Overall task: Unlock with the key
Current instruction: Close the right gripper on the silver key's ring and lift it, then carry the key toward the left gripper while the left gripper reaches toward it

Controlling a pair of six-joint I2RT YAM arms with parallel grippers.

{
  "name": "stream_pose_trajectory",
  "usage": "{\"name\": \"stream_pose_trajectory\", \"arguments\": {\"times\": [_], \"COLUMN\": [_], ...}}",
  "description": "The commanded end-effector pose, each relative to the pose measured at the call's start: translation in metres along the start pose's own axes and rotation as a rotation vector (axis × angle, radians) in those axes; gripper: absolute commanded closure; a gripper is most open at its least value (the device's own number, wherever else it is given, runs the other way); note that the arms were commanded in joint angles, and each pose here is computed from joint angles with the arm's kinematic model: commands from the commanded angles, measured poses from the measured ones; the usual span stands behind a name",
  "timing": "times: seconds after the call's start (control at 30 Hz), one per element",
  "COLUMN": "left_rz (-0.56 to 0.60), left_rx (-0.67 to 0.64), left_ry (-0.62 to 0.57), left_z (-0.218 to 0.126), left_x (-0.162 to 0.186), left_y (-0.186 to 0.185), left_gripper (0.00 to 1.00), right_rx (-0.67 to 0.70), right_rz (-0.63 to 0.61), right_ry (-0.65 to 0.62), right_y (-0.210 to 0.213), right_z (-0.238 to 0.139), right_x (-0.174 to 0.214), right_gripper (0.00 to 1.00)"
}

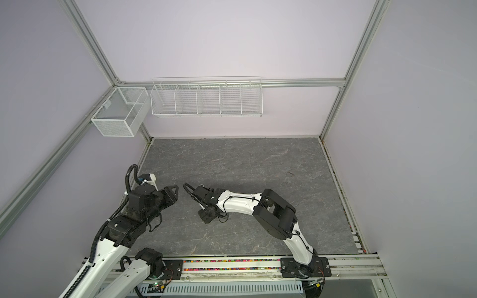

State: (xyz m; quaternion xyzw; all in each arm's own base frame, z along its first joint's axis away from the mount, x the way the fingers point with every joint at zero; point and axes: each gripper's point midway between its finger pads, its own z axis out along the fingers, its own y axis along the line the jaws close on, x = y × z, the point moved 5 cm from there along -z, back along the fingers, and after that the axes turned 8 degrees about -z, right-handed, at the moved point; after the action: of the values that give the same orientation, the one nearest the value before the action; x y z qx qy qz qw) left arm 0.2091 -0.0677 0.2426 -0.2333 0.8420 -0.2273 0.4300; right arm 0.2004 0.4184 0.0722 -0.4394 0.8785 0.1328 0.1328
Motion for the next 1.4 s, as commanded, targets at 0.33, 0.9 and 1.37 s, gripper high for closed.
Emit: {"name": "stream_pose_trajectory", "arguments": {"times": [0.33, 0.9, 1.37], "left_rz": [-0.021, -0.043, -0.082], "left_rx": [0.001, 0.023, 0.086], "left_ry": [0.006, 0.01, 0.029], "left_z": [0.002, 0.001, -0.004], "left_x": [0.002, 0.003, 0.002], "left_y": [0.002, -0.001, -0.011], "left_gripper": [0.46, 0.46, 0.46], "right_rx": [0.025, 0.078, -0.077], "right_rz": [-0.054, -0.097, -0.035], "right_ry": [0.034, -0.062, -0.227], "right_y": [0.001, -0.007, -0.017], "right_z": [0.01, -0.015, -0.072], "right_x": [0.005, -0.001, -0.006], "right_gripper": [0.88, 0.93, 0.93]}}
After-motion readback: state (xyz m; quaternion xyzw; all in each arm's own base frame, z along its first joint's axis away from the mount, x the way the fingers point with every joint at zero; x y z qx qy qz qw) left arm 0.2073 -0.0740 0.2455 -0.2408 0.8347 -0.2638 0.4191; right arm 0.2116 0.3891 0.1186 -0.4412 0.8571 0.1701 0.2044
